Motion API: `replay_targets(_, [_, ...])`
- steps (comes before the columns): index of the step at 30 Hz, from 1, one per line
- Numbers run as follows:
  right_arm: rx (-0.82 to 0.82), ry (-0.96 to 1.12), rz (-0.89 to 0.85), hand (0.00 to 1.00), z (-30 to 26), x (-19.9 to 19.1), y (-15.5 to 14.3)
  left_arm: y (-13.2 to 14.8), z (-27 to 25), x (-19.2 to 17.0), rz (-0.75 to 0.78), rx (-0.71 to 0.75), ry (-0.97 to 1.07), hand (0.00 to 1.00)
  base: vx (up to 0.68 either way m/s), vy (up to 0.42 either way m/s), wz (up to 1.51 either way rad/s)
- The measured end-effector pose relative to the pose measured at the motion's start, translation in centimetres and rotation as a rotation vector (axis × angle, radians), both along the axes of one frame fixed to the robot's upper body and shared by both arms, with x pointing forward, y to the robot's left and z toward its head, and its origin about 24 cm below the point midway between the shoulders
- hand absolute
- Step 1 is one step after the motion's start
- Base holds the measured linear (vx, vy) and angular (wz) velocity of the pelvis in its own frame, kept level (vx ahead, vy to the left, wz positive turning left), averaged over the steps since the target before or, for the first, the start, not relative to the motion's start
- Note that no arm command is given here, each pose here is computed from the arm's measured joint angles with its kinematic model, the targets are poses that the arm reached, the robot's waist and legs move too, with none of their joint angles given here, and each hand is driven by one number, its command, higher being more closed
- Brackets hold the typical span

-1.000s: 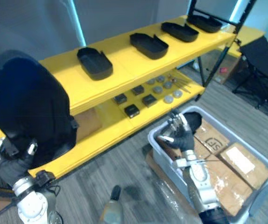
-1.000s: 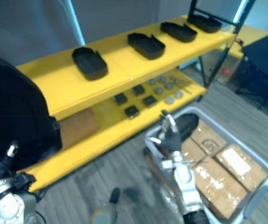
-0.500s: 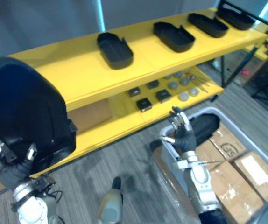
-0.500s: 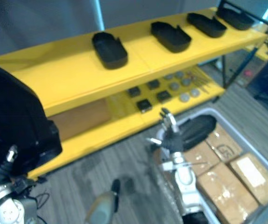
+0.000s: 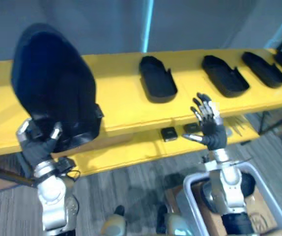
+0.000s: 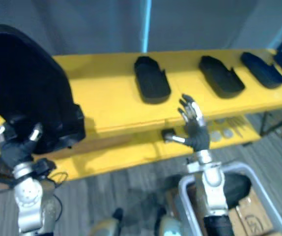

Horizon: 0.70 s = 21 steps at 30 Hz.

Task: Walk over and take plastic housings, then place them on the shelf

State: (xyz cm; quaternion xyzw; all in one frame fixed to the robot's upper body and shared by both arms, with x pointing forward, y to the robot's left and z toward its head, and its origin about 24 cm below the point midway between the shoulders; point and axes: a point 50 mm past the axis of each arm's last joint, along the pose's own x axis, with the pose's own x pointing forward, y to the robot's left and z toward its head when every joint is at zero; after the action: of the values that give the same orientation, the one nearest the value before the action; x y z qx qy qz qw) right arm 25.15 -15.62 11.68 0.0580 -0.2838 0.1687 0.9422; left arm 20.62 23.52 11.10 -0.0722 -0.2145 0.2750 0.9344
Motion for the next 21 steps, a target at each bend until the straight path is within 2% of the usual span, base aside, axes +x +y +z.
replay_targets(3, [-0.024, 0.020, 0.019, 0.00, 0.1, 0.5, 0.3, -1.9, -1.7, -0.1, -0.076, -0.054, 0.071, 1.00, 0.26, -0.270, 1.50])
replay_targets(7, [-0.024, 0.021, -0.032, 0.00, 0.8, 1.3, -0.1, -3.7, -1.6, 0.4, -0.178, -0.072, 0.049, 1.00, 0.18, -0.049, 1.03])
replay_targets(12, [0.094, -0.008, -0.007, 0.00, 1.8, 2.0, 2.1, -3.0, -1.5, 0.2, -0.134, -0.067, 0.044, 1.00, 0.08, -0.023, -0.53])
replay_targets(17, [0.171, 0.109, -0.112, 0.00, -1.2, 0.0, 1.8, -3.0, -1.2, 0.4, -0.138, -0.047, 0.040, 1.00, 0.00, 0.067, -0.36])
replay_targets(21, [0.167, 0.054, -0.181, 0.00, -0.2, -1.9, 1.5, -1.4, -0.4, 0.4, -0.093, 0.035, 0.025, 1.00, -0.03, 0.060, -0.21])
